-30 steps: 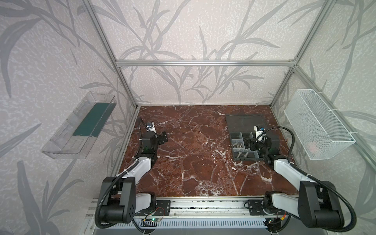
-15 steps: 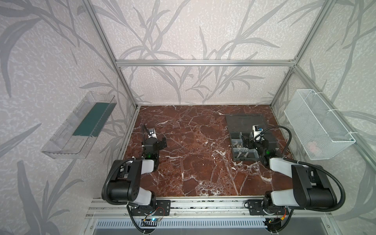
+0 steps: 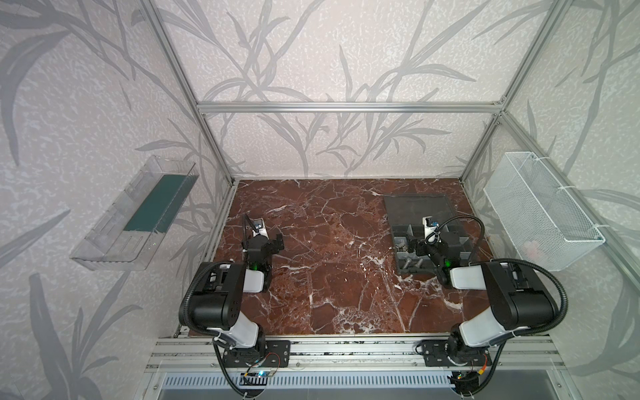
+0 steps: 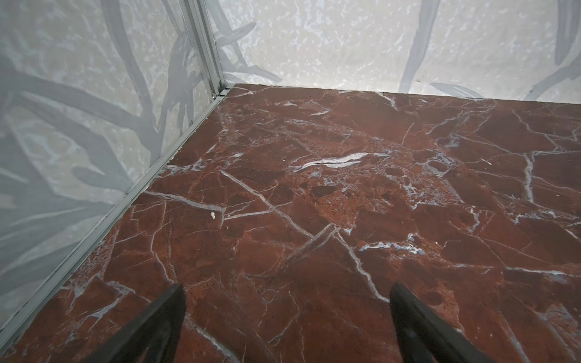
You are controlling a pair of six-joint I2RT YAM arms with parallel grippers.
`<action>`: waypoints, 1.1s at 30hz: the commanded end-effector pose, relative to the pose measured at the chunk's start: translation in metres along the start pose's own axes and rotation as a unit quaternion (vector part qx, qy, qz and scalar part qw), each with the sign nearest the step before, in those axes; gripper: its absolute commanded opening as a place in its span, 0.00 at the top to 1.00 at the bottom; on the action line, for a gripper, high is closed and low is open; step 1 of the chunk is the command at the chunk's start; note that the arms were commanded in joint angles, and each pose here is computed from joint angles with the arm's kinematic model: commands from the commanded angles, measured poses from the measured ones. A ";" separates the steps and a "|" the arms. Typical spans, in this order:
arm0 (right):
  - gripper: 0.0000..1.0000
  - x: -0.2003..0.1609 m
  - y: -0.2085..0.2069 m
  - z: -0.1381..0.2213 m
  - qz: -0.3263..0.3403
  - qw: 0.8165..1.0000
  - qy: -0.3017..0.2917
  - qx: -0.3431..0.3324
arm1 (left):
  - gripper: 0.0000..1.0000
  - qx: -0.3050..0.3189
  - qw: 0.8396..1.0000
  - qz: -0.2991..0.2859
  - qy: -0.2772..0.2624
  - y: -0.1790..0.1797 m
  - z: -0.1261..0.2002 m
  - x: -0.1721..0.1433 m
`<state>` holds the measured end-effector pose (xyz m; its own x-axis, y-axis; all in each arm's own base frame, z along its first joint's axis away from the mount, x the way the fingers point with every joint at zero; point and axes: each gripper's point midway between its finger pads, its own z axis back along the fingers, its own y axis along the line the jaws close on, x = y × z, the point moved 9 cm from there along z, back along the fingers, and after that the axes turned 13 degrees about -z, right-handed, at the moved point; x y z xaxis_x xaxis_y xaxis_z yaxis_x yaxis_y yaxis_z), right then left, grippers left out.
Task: Sort the screws and nuts into containers
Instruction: Reset both arms
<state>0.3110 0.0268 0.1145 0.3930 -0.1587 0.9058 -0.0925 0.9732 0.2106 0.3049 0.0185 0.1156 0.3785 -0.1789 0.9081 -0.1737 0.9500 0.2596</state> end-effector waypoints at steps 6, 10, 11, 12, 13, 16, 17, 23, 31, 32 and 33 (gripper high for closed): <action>0.01 0.007 -0.002 0.001 0.009 0.999 -0.035 -0.015 | 0.01 -0.029 0.999 -0.014 -0.044 -0.003 0.006 0.006; 0.01 0.007 -0.001 0.001 0.009 0.999 -0.035 -0.014 | 0.01 -0.004 1.000 -0.006 -0.030 0.001 0.002 0.008; 0.01 0.008 -0.002 0.001 0.009 0.999 -0.035 -0.014 | 0.01 -0.002 1.000 -0.006 -0.028 0.002 0.001 0.008; 0.01 0.007 -0.002 0.001 0.009 0.999 -0.035 -0.015 | 0.01 -0.002 1.000 -0.006 -0.027 0.002 0.001 0.007; 0.01 0.007 -0.001 0.001 0.009 0.999 -0.034 -0.014 | 0.01 -0.002 1.000 -0.006 -0.028 0.002 0.001 0.007; 0.01 0.007 -0.002 0.001 0.009 0.999 -0.034 -0.013 | 0.01 -0.002 1.000 -0.006 -0.026 0.002 0.001 0.007; 0.01 0.007 -0.001 0.001 0.009 0.999 -0.034 -0.013 | 0.01 -0.001 1.000 -0.007 -0.025 0.002 0.000 0.008; 0.01 0.007 -0.001 0.001 0.010 0.999 -0.034 -0.012 | 0.01 -0.003 1.000 -0.009 -0.016 0.001 -0.003 0.009; 0.01 0.007 -0.001 0.001 0.009 0.999 -0.035 -0.013 | 0.01 -0.003 1.000 -0.009 -0.016 0.001 -0.003 0.009; 0.01 0.007 -0.001 0.001 0.010 0.999 -0.034 -0.013 | 0.01 -0.002 1.000 -0.009 -0.016 0.001 -0.003 0.009; 0.01 0.007 -0.001 0.001 0.009 0.999 -0.034 -0.013 | 0.01 -0.003 1.000 -0.009 -0.016 0.001 -0.003 0.009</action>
<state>0.3132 0.0245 0.1195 0.3521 -0.1559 0.9229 -0.0758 0.9781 0.1941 0.3063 0.0166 0.1173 0.3664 -0.1970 0.9094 -0.1482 0.9525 0.2661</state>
